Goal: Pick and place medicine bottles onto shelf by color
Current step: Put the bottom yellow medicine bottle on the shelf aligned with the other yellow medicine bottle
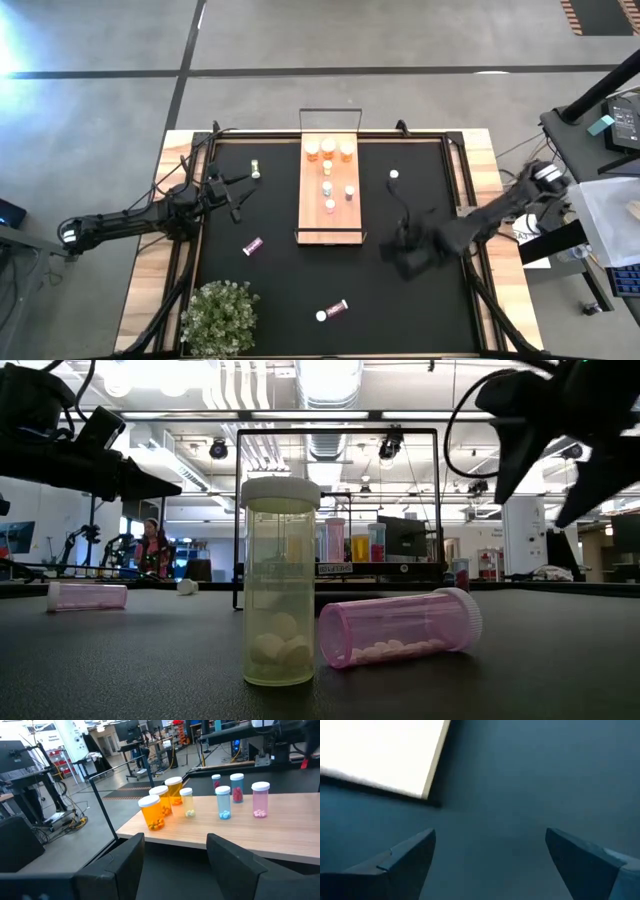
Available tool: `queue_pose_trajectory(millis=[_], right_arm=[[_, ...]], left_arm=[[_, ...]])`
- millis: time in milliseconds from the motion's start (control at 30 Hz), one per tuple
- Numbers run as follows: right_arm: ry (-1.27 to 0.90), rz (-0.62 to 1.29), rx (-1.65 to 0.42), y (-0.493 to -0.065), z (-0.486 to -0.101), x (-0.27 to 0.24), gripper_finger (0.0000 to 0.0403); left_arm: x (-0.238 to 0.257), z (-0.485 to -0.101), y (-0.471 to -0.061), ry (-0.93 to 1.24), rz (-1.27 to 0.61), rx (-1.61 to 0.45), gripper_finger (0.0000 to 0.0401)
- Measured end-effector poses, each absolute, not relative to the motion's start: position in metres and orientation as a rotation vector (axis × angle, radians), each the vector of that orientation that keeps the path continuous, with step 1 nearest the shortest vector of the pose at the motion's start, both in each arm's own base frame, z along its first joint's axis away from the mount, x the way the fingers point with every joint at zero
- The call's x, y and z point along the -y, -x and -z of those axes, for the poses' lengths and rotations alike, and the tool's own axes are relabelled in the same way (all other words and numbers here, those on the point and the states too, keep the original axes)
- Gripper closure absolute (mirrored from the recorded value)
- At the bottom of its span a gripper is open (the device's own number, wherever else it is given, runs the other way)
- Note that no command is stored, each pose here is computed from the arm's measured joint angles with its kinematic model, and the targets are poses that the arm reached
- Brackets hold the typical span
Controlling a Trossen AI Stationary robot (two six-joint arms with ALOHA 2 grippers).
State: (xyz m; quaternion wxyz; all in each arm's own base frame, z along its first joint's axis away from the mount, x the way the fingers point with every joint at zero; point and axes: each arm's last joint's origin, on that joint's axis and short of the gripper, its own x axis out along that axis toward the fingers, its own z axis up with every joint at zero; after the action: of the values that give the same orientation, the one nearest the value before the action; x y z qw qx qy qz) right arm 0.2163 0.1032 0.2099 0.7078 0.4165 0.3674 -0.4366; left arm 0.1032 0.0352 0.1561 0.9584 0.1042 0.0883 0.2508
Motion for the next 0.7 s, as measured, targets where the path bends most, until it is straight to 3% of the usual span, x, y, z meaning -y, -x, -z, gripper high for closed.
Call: queue_pose_trajectory(millis=[467,700], right_arm=[[-0.897,1.127,-0.84,-0.28,-0.218,-0.212,0.0035],[-0.884,1.096,-0.848,-0.304,-0.216,-0.243,0.0035]], left_arm=[[-0.035,-0.156,-0.103,-0.211,-0.509,-0.179,0.0202],[-0.035,-0.156,-0.103,-0.211,-0.509,-0.179,0.0202]])
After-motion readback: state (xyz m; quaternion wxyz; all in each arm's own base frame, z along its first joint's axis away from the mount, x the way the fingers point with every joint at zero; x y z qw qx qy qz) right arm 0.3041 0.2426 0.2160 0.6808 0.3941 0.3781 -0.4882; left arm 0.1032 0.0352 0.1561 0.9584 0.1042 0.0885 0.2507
